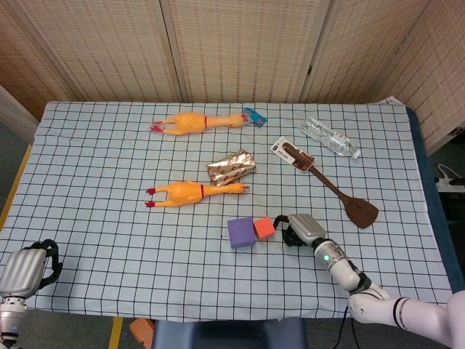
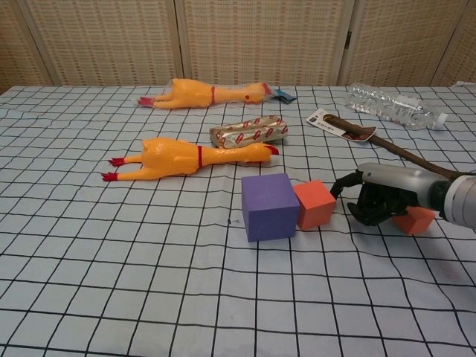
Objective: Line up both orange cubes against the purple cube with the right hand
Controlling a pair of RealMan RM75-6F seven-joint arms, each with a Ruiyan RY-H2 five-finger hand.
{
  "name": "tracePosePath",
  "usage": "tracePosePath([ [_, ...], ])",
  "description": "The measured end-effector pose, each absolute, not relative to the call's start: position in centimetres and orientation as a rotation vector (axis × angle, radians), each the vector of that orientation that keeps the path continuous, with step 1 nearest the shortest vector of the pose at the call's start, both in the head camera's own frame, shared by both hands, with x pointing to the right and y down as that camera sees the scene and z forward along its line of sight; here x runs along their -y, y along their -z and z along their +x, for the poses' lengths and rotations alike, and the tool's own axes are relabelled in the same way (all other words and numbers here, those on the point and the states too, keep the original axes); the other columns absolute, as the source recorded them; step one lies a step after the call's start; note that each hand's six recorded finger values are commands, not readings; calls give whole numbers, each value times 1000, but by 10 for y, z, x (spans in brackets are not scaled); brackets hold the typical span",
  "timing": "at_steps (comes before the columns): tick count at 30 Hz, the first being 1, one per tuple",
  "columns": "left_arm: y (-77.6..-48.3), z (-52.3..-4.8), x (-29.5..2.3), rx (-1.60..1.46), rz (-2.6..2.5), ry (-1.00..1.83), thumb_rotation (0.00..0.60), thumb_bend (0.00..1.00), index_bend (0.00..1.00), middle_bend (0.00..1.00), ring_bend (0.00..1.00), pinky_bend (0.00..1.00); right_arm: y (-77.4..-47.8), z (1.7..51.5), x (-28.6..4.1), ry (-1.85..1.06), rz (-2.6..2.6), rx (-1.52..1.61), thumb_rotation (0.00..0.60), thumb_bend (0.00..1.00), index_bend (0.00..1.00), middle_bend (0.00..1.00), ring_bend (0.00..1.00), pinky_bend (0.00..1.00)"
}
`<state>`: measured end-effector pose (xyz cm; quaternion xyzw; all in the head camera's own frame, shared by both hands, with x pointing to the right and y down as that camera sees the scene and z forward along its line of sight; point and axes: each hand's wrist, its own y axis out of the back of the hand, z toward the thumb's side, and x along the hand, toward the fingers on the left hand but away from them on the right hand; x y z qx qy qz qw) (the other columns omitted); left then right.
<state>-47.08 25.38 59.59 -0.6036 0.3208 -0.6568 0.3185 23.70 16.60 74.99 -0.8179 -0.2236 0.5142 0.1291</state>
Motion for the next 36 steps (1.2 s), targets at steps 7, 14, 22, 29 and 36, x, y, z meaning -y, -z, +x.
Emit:
tracePosePath([
  [7,-596,-471,-254,-845,-1587,1729,600,408,264,371,392,512,-749,233,-168,-1467,-2403,646,600,622,373,954,872,910],
  [14,-597,-470,-254,-838,-1591,1731,600,408,264,371,393,512,-747,231,-167,-1429,-2422,660,600,622,373,954,872,911],
  [22,-598,-471,-254,-837,-1591,1733,600,408,264,371,392,513,-749,231,-167,-1423,-2428,654,600,622,373,954,872,910],
  [29,-597,-471,-254,-843,-1590,1732,600,407,264,371,393,513,-754,229,-170,-1422,-2432,641,600,622,373,954,872,910],
  [36,-597,-471,-254,-843,-1593,1735,600,407,264,371,392,513,-757,226,-174,-1418,-2444,635,600,622,373,954,872,911],
])
